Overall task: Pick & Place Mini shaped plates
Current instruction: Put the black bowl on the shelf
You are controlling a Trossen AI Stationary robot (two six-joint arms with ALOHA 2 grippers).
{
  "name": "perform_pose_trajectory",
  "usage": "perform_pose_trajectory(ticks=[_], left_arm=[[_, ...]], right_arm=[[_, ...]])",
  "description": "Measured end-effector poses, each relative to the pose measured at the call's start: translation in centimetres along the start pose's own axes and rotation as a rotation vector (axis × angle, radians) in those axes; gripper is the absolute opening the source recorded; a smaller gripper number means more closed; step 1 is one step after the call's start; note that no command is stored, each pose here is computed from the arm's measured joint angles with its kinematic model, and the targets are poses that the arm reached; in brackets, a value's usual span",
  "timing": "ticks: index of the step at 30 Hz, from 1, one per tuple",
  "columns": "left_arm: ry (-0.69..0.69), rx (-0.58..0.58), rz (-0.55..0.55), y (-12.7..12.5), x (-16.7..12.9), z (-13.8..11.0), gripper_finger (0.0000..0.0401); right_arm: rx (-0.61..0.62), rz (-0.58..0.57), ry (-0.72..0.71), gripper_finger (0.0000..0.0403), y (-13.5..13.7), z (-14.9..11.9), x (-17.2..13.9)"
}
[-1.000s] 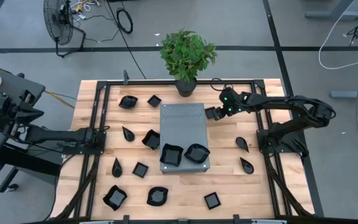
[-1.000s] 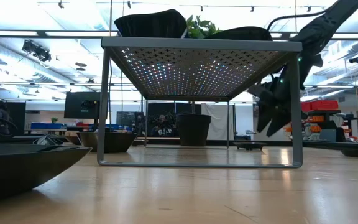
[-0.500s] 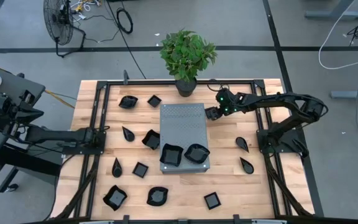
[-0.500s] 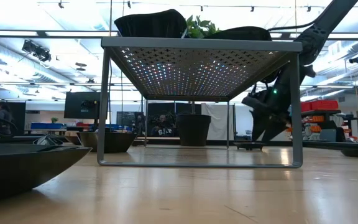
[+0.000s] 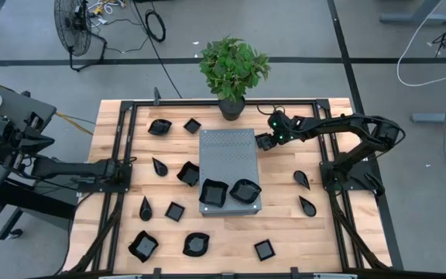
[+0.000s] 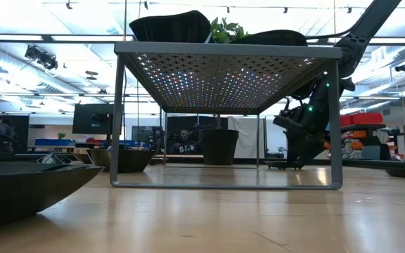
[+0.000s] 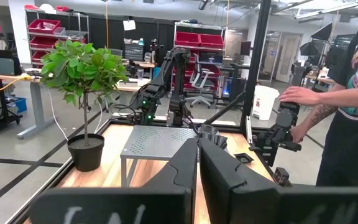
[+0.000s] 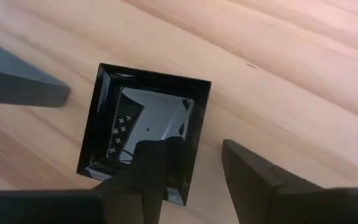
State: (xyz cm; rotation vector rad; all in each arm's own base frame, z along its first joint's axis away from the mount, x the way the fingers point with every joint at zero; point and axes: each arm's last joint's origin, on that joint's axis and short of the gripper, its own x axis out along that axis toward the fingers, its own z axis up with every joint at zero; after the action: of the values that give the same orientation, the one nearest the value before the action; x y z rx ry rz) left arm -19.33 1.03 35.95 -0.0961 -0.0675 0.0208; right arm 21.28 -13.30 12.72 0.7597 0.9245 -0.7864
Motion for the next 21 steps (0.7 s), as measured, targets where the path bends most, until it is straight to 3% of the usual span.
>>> perform_pose_trajectory(ticks=[21], left_arm=[[0.000, 0.000, 0.000, 0.00, -0.01, 0.00, 0.0023]], right_arm=[[0.022, 0.048, 0.017, 0.0036, 0.18, 0.01, 0.01]])
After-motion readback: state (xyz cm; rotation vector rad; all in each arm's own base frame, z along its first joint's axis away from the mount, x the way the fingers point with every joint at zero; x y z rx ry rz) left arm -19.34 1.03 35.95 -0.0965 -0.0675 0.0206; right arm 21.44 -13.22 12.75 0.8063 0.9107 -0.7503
